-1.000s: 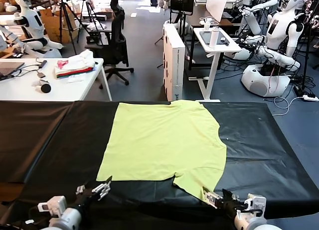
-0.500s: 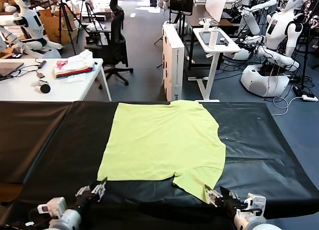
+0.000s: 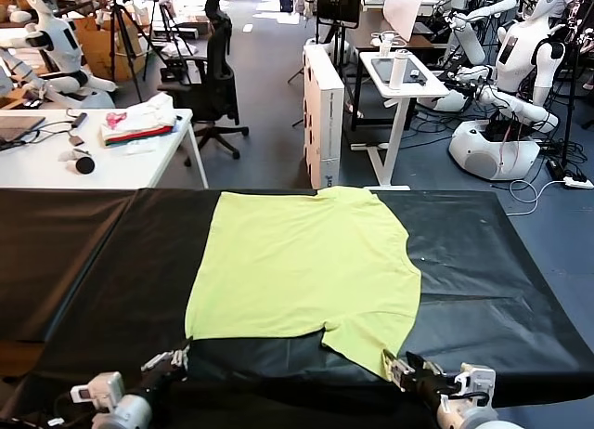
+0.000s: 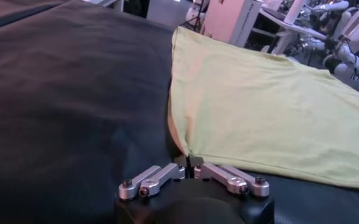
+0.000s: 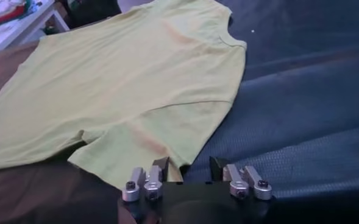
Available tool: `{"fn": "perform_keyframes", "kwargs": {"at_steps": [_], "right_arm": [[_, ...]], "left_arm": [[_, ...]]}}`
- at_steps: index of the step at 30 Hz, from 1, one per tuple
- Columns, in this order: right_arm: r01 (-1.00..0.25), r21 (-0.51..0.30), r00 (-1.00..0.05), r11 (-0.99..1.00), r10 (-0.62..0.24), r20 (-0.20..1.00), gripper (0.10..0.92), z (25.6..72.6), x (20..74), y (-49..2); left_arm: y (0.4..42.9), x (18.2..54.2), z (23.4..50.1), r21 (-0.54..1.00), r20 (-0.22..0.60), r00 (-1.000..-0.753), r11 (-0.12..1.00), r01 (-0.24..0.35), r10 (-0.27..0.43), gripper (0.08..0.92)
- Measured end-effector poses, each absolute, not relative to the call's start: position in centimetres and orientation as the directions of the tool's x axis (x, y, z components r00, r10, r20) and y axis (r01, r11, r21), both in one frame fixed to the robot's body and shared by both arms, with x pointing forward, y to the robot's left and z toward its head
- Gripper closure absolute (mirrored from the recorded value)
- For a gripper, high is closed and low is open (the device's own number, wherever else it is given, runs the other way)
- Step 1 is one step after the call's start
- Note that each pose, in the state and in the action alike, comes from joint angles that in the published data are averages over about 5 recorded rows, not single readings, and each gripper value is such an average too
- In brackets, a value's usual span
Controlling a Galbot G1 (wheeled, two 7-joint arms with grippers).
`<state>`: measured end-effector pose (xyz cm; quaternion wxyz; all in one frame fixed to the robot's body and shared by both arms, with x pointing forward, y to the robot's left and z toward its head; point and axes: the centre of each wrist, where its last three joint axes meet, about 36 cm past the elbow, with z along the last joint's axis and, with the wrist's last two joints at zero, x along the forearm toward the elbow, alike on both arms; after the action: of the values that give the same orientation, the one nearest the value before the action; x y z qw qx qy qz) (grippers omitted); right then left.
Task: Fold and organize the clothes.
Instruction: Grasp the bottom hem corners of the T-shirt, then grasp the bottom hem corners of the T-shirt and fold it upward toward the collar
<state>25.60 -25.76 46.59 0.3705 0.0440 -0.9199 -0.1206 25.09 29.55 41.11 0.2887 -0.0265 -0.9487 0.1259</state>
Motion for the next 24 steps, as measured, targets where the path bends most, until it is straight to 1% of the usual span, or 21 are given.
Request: {"fn": "perform_keyframes", "kwargs": {"at_steps": [6, 12, 19, 24], "right_arm": [[0.004, 0.238, -0.734, 0.971, -0.158, 0.661, 0.883, 47.4, 25.2, -26.1], [0.012, 0.206, -0.751, 0.978, -0.128, 0.648, 0.883, 48.5, 24.0, -26.5], [0.046, 0.18, -0.723, 0.983, -0.092, 0.685, 0.883, 49.5, 21.1, -26.0], [0.053, 0.173, -0.692, 0.983, -0.089, 0.716, 0.883, 49.9, 19.8, -25.7]], "left_arm": [[29.6, 25.0, 41.0, -0.253, 0.543, -0.831, 0.967, -0.023, 0.122, 0.853], [29.6, 24.6, 41.3, -0.247, 0.551, -0.826, 0.969, -0.021, 0.122, 0.852], [29.9, 23.4, 42.5, -0.224, 0.559, -0.822, 0.974, -0.019, 0.113, 0.852], [30.1, 21.9, 43.8, -0.213, 0.556, -0.825, 0.977, -0.021, 0.103, 0.852]]}}
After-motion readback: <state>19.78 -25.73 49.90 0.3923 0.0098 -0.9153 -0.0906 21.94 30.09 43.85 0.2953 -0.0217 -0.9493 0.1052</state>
